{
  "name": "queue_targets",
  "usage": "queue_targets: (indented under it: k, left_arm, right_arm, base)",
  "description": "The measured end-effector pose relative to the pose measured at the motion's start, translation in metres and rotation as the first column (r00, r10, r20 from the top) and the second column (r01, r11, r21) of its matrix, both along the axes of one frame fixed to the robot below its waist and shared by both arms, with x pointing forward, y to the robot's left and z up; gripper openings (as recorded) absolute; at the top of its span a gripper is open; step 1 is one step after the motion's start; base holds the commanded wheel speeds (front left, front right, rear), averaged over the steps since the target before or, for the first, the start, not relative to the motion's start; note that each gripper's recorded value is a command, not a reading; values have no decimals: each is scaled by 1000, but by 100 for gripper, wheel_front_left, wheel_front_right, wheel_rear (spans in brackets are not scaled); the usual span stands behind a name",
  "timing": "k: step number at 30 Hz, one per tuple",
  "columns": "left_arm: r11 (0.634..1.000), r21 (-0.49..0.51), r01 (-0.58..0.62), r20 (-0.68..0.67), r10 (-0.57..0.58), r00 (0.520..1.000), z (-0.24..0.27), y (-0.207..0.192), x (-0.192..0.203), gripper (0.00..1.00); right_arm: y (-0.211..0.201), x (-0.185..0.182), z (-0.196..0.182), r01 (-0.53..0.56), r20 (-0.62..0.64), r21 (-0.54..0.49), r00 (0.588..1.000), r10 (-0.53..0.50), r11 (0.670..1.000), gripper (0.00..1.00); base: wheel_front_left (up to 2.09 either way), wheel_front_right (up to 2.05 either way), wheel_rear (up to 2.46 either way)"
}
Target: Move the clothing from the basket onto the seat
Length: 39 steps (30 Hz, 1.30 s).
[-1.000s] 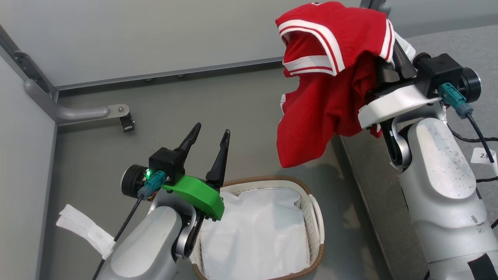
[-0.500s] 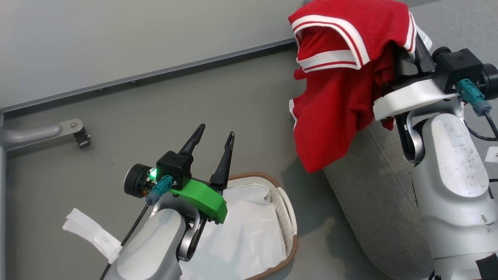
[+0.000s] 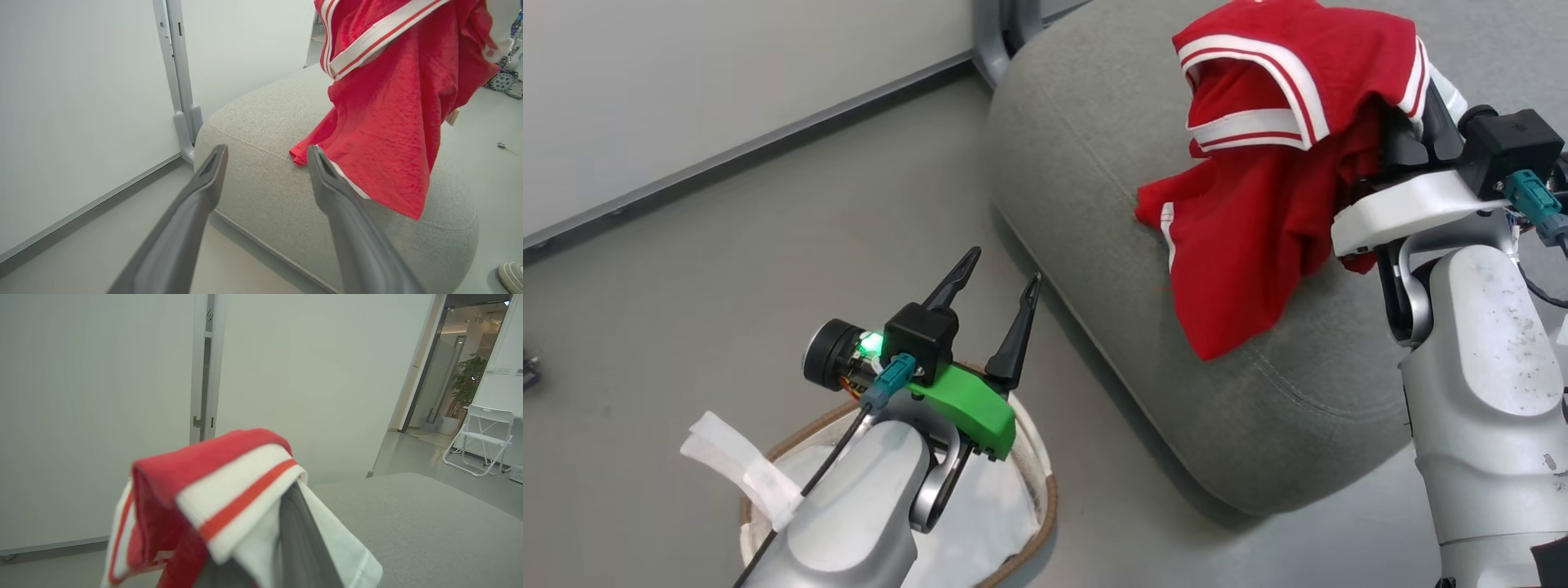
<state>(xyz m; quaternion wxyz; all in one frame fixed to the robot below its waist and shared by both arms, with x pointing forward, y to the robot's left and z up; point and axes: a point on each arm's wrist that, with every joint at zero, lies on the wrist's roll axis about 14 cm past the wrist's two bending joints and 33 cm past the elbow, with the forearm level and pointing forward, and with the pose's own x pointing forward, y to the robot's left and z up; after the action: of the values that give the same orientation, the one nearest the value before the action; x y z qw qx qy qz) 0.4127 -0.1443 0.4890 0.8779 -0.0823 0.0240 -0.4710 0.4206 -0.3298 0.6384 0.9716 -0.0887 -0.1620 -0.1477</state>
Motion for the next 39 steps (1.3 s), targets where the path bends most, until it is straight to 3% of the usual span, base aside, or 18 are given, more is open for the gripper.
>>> queue_targets:
  k: [10,22,29,39]
  left_arm:
    - [991,-10,135,-28,-135,990,-13,-43,-19,100]
    - [992,6,130,-19,-129,991,-19,-36,-11,100]
    - [995,-19,96,-12,-96,995,-16,-27,1,100]
    - [997,-64,34,28,-32,999,-10,-10,36,100]
  right_arm:
    - [-32,-22,-18,99,-69,-12,993,-99,995,0]
    - [-22,6,-26,66,-99,-37,993,-69,997,0]
    - [-9,56,0,25,-87,-165,995,-40,986,0]
    - [-32,132,90,100,5,-424,994,-108,900,0]
  base:
    - [0,0,0]
    - [0,0,0]
    - [0,0,0]
    - [0,0,0]
